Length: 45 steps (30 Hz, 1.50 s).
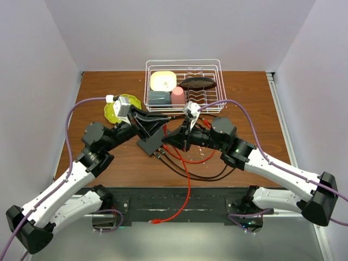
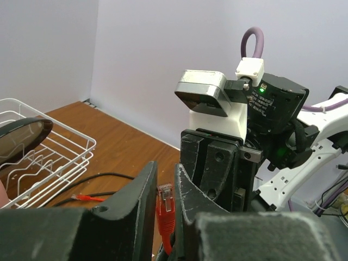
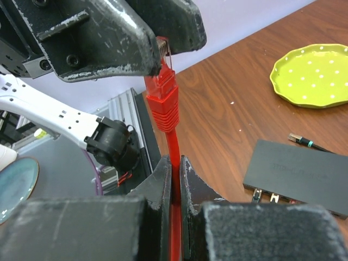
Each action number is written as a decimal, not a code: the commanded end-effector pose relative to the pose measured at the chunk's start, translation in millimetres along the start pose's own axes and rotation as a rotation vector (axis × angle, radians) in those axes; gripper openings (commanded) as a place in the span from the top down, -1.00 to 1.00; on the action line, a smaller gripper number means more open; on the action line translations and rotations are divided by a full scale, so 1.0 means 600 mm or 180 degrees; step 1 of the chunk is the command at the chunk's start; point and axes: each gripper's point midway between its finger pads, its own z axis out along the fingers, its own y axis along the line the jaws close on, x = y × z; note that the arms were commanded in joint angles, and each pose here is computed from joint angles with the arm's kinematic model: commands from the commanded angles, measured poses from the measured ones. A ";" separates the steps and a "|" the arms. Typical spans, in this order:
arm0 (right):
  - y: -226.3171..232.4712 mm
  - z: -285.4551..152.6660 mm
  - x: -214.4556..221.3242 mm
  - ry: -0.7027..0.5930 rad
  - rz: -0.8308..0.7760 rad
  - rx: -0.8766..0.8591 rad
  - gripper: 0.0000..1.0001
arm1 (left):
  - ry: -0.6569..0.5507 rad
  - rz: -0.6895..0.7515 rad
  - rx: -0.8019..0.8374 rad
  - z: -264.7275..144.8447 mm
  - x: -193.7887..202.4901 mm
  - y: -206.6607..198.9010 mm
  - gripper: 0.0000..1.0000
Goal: Insert the plug into the switch port
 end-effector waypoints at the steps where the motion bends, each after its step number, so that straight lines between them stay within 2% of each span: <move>1: 0.025 -0.005 -0.038 -0.0143 -0.0122 -0.0135 1.00 | -0.0140 0.0112 0.0268 0.002 -0.028 -0.030 1.00; 2: 0.025 -0.006 -0.041 -0.0159 -0.0127 -0.0131 1.00 | -0.0117 0.0110 0.0236 0.001 -0.027 -0.028 1.00; 3: 0.025 -0.008 -0.045 -0.0179 -0.0137 -0.0117 1.00 | -0.0110 0.0116 0.0189 0.001 -0.027 -0.024 0.56; 4: 0.026 -0.010 -0.047 -0.0191 -0.0145 -0.0110 1.00 | -0.0134 0.0118 0.0119 0.000 -0.031 -0.019 0.35; 5: 0.025 -0.011 -0.048 -0.0200 -0.0156 -0.0098 1.00 | -0.0117 0.0123 0.0083 -0.001 -0.029 -0.016 -0.06; 6: 0.026 -0.013 -0.050 -0.0202 -0.0156 -0.0093 1.00 | -0.0135 0.0134 0.0054 -0.003 -0.032 -0.015 -0.15; 9: 0.026 -0.014 -0.051 -0.0198 -0.0169 -0.0091 1.00 | -0.0124 0.0142 -0.0021 -0.003 -0.032 -0.008 -0.22; 10: 0.027 -0.014 -0.050 -0.0196 -0.0169 -0.0096 1.00 | -0.0094 0.0144 -0.0040 -0.002 -0.027 -0.004 -0.21; 14: 0.030 -0.015 -0.052 -0.0197 -0.0178 -0.0122 1.00 | -0.0048 0.0141 0.0008 0.003 -0.020 -0.005 0.16; 16: 0.031 -0.015 -0.052 -0.0193 -0.0178 -0.0131 1.00 | -0.0005 0.0122 0.0069 0.006 -0.013 -0.007 0.25; 19: 0.030 -0.013 -0.052 -0.0175 -0.0181 -0.0129 1.00 | 0.0028 0.0098 0.0141 0.011 -0.008 -0.010 0.64; 20: 0.030 -0.014 -0.053 -0.0171 -0.0177 -0.0113 1.00 | 0.0022 0.0092 0.0149 0.011 -0.008 -0.011 0.98; 22: 0.028 -0.015 -0.056 -0.0192 -0.0175 -0.0079 0.97 | -0.0029 0.0066 0.0130 0.010 -0.016 -0.013 1.00; 23: 0.018 -0.018 -0.065 -0.0260 -0.0168 0.0041 0.79 | -0.0062 0.0045 0.0103 0.008 -0.020 -0.012 1.00; 24: 0.015 -0.019 -0.068 -0.0276 -0.0145 0.0097 0.46 | -0.0167 0.0025 -0.0024 0.005 -0.033 -0.005 1.00; 25: 0.012 -0.021 -0.072 -0.0311 -0.0133 0.0152 0.24 | -0.0194 -0.0073 -0.0145 0.002 -0.034 0.004 1.00; 27: 0.001 -0.030 -0.092 -0.0497 -0.0097 0.0320 -0.07 | -0.0362 -0.0228 -0.0505 -0.006 -0.052 0.029 1.00; 28: -0.001 -0.032 -0.097 -0.0563 -0.0084 0.0367 -0.32 | -0.0347 -0.0292 -0.0657 -0.010 -0.049 0.041 1.00; 30: -0.015 -0.035 -0.111 -0.0708 -0.0043 0.0555 -0.44 | -0.0434 -0.0419 -0.0927 -0.021 -0.055 0.060 1.00; 36: -0.014 -0.001 -0.121 -0.0796 -0.0104 0.0654 -0.48 | -0.0521 -0.0552 -0.1319 -0.040 -0.051 0.093 1.00; 41: -0.001 0.044 -0.126 -0.0794 -0.0183 0.0611 -0.44 | -0.0520 -0.0592 -0.1311 -0.037 -0.046 0.095 1.00; 43: -0.006 0.059 -0.125 -0.0791 -0.0177 0.0643 -0.41 | -0.0506 -0.0584 -0.1290 -0.035 -0.049 0.092 1.00; 45: -0.013 0.066 -0.127 -0.0808 -0.0155 0.0713 -0.29 | -0.0505 -0.0588 -0.1285 -0.036 -0.048 0.092 1.00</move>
